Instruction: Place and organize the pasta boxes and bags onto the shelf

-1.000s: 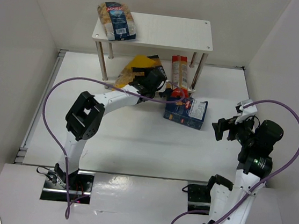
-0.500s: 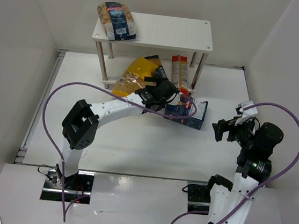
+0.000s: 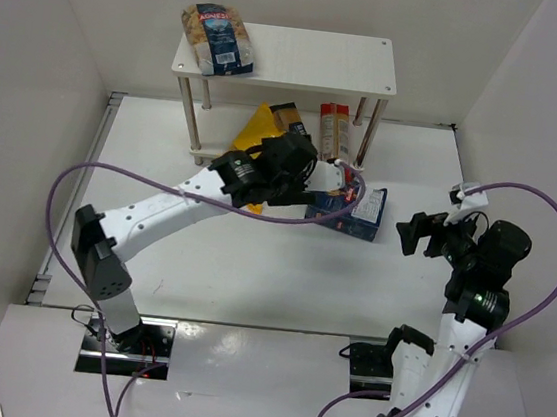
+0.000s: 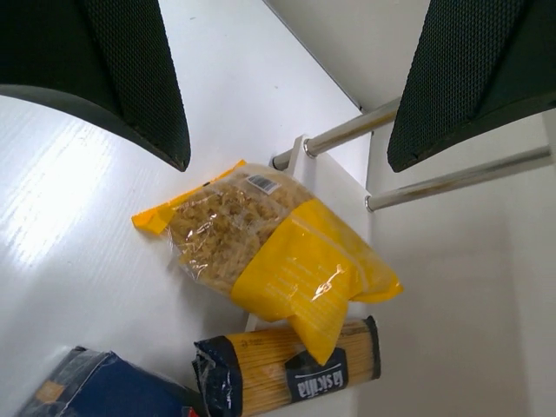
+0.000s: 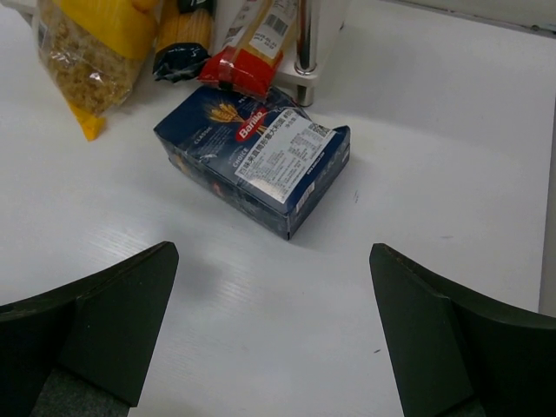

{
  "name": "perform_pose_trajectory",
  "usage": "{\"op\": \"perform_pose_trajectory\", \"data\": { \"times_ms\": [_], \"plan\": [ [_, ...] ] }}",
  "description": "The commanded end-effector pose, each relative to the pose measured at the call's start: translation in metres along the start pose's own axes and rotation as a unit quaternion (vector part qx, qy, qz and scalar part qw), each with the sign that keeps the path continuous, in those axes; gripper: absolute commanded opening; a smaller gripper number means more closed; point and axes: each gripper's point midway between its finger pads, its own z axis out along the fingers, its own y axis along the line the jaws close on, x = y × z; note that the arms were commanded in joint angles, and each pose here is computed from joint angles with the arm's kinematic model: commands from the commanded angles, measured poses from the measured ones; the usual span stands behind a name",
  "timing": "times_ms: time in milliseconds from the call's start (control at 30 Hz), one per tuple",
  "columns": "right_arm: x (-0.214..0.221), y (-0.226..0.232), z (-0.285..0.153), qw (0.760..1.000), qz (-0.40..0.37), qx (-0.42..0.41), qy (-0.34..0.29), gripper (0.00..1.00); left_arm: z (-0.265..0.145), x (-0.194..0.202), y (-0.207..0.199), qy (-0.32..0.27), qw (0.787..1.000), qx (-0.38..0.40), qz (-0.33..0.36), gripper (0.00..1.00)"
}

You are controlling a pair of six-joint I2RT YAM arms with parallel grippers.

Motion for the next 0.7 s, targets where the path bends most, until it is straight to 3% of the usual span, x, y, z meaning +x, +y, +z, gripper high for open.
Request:
{"op": "perform_pose_trajectory", "data": {
  "times_ms": [0, 167, 300, 433, 533, 667],
  "plan": [
    [-0.036, -0.01, 0.003, 0.999, 0.009, 0.011, -0.039, 1.0, -0.037, 0.012, 0.008, -0.024, 0.999, 0.002, -0.037, 1.0],
    [-0.048, -0.017, 0.01, 0.998, 0.049, -0.01, -0.041, 1.0, -0.051, 0.051, 0.023, -0.008, 0.996, -0.01, -0.083, 1.0],
    [-0.056, -0.023, 0.018, 0.996, 0.075, -0.03, -0.03, 1.0, -0.064, 0.104, 0.04, 0.006, 0.985, 0.0, -0.171, 1.0],
    [-0.053, -0.026, 0.026, 0.997, 0.06, -0.041, -0.004, 1.0, -0.078, 0.131, 0.02, 0.004, 0.969, 0.052, -0.242, 1.0],
    [-0.049, -0.038, 0.029, 0.999, 0.023, -0.023, 0.011, 1.0, -0.085, 0.148, 0.001, 0.002, 0.945, 0.095, -0.313, 1.0],
    [-0.034, -0.041, 0.037, 0.999, 0.004, -0.024, 0.046, 1.0, -0.105, 0.143, -0.005, -0.052, 0.896, 0.167, -0.408, 1.0]
  ]
}}
